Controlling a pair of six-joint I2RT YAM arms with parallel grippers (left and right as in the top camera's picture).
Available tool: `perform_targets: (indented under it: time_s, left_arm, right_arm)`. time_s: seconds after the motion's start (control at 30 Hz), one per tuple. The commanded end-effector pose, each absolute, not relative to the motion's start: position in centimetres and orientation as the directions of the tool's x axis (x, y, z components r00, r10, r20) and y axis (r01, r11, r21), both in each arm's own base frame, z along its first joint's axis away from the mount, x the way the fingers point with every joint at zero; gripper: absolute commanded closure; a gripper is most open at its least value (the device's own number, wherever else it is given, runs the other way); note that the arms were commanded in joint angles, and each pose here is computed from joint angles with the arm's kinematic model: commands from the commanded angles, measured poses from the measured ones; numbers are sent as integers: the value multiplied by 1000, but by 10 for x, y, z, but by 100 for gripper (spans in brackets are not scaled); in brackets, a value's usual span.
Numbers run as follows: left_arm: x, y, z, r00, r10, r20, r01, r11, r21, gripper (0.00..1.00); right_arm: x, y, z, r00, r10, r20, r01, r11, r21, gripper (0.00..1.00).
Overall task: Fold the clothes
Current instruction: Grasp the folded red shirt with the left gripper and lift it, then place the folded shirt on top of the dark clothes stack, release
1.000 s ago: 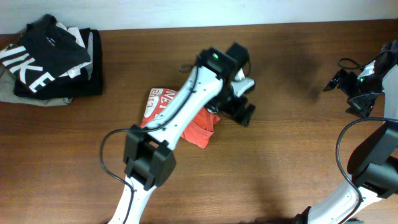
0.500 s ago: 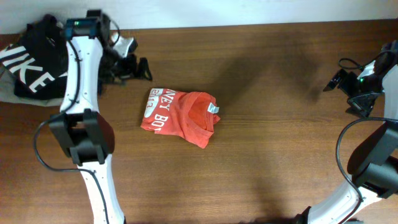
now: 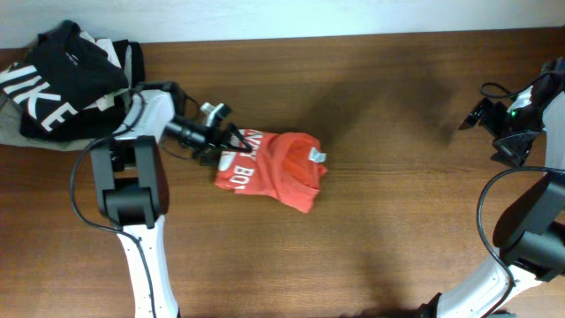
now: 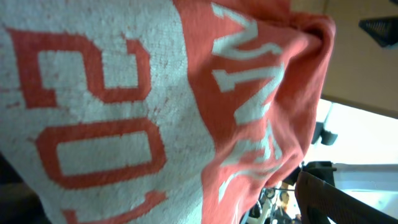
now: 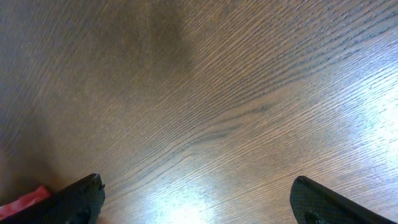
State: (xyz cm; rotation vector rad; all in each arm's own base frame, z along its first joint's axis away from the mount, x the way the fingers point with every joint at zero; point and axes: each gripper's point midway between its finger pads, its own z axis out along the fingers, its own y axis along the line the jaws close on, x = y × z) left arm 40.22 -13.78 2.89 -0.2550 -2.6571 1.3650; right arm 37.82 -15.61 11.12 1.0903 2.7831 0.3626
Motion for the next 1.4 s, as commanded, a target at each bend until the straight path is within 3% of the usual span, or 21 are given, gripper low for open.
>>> perform_targets:
  time_s: [0.0, 0.07, 0.23, 0.27, 0.3, 0.33, 0.4, 0.5, 0.73, 0.9, 1.13, 1.37]
  left_arm:
    - [374, -152, -33, -950, 257, 177, 41, 664, -746, 20]
    - [377, -157, -34, -952, 258, 165, 52, 668, -742, 33]
    - [381, -167, -38, -956, 234, 176, 34, 686, -726, 34]
    - [380, -170, -40, -954, 246, 174, 48, 693, -719, 46]
    - [379, -174, -40, -952, 255, 170, 57, 692, -719, 66]
    - [379, -176, -40, -951, 262, 166, 66, 694, -717, 99]
    - [381, -175, -43, -953, 257, 161, 73, 709, -701, 99]
    - [401, -144, -51, -968, 181, 175, 51, 822, -568, 100]
    - [515, -46, 30, -989, 26, -144, 82, 911, -403, 100]
    - [566, 34, 84, -927, -16, -374, 78, 969, -235, 99]
    - [594, 104, 136, -840, -84, -536, -35, 994, -100, 99]
    - [602, 166, 202, -701, -239, -672, -211, 970, -125, 100]
  right_arm:
    - [382, -159, 115, -726, 686, -48, 652, 709, 268, 1]
    - [381, -159, 115, -726, 686, -48, 652, 709, 268, 1]
    - [381, -159, 115, -726, 686, -48, 652, 709, 268, 1]
    - [381, -159, 115, -726, 686, -48, 652, 709, 268, 1]
    - [381, -159, 115, -726, 686, -48, 652, 709, 268, 1]
    - [381, -159, 115, -726, 686, -48, 652, 709, 268, 1]
    - [381, -159, 115, -726, 686, -48, 652, 709, 268, 1]
    - [381, -159, 115, -726, 686, -48, 652, 709, 268, 1]
    - [381, -159, 115, -726, 686, -48, 652, 709, 268, 1]
    - [381, -159, 115, -726, 686, -48, 652, 709, 268, 1]
    - [381, -159, 115, -726, 686, -48, 652, 709, 268, 1]
    - [381, -159, 115, -726, 686, -48, 652, 709, 268, 1]
